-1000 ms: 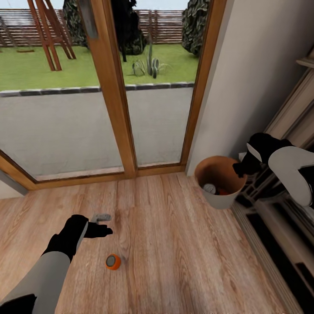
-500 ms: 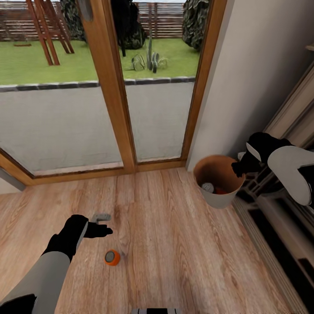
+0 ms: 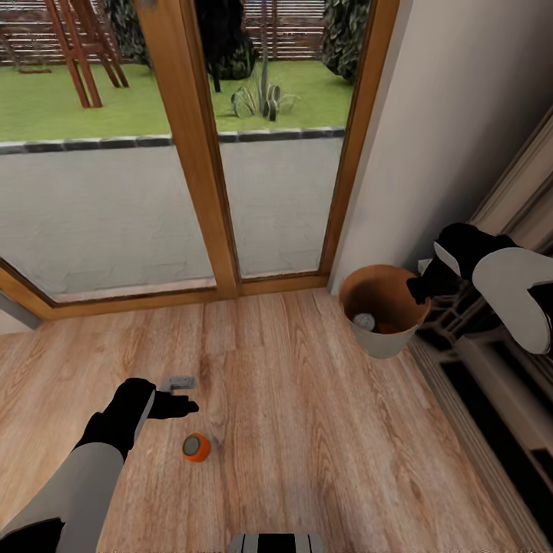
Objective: Put the three can of soda from the living room inside the tash can in the kitchen.
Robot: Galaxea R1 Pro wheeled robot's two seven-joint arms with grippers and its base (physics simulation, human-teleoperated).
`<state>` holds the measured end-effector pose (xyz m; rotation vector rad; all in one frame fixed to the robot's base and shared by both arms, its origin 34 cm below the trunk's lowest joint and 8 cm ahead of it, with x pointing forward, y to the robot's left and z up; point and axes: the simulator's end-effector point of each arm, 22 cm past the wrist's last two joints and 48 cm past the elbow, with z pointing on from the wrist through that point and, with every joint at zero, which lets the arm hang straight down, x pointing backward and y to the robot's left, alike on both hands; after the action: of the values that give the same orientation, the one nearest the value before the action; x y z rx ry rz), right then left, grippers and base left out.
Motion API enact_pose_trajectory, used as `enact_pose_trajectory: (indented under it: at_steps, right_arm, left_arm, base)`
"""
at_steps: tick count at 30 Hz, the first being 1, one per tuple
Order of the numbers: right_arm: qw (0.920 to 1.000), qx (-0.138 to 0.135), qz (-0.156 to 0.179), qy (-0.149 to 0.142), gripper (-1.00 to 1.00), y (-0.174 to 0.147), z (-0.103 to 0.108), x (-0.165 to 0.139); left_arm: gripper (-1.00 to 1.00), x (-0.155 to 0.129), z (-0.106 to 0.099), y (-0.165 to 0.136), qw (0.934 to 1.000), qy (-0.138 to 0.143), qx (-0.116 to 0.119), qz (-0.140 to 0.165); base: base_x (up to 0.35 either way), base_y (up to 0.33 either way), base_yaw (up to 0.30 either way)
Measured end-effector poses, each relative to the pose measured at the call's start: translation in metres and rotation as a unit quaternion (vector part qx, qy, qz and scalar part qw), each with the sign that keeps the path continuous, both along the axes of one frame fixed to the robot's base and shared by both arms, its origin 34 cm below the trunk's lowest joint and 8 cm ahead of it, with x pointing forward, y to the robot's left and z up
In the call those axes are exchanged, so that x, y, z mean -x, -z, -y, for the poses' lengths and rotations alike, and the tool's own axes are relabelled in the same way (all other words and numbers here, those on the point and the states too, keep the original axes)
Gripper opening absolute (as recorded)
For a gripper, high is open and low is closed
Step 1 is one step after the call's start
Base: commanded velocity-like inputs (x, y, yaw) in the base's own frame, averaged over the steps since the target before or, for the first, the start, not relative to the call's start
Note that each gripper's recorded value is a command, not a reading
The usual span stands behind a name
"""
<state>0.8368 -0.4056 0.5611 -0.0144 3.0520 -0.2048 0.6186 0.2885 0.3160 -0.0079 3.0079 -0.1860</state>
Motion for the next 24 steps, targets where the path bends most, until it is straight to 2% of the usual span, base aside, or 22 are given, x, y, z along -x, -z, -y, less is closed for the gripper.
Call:
enact_pose_trajectory:
  at_steps: [8, 11, 19, 24]
  right_arm:
    - [0.9991, -0.027, 0.032, -0.005, -1.0, -0.016, -0.016, -0.025]
    - [0.9989, -0.021, 0.04, -0.015, -1.0, -0.019, -0.021, -0.032]
    - [0.9978, -0.039, 0.047, -0.025, -1.0, -0.008, -0.046, -0.036]
    - [0.9981, -0.028, 0.046, -0.03, -1.0, 0.003, -0.043, -0.034]
  left_arm:
    - [1.0, 0.003, 0.0, 0.019, 1.0, 0.0, 0.0, 0.001]
    - [1.0, 0.004, 0.0, 0.025, 1.0, 0.0, 0.0, 0.001]
    - [1.0, 0.009, 0.0, 0.043, 1.0, 0.0, 0.0, 0.001]
    - [1.0, 0.013, 0.001, 0.055, 1.0, 0.0, 0.0, -0.001]
  base:
    - [0.0, 0.0, 0.0]
    - [0.0, 0.0, 0.0]
    - [0.0, 0.0, 0.0]
    - [0.0, 0.0, 0.0]
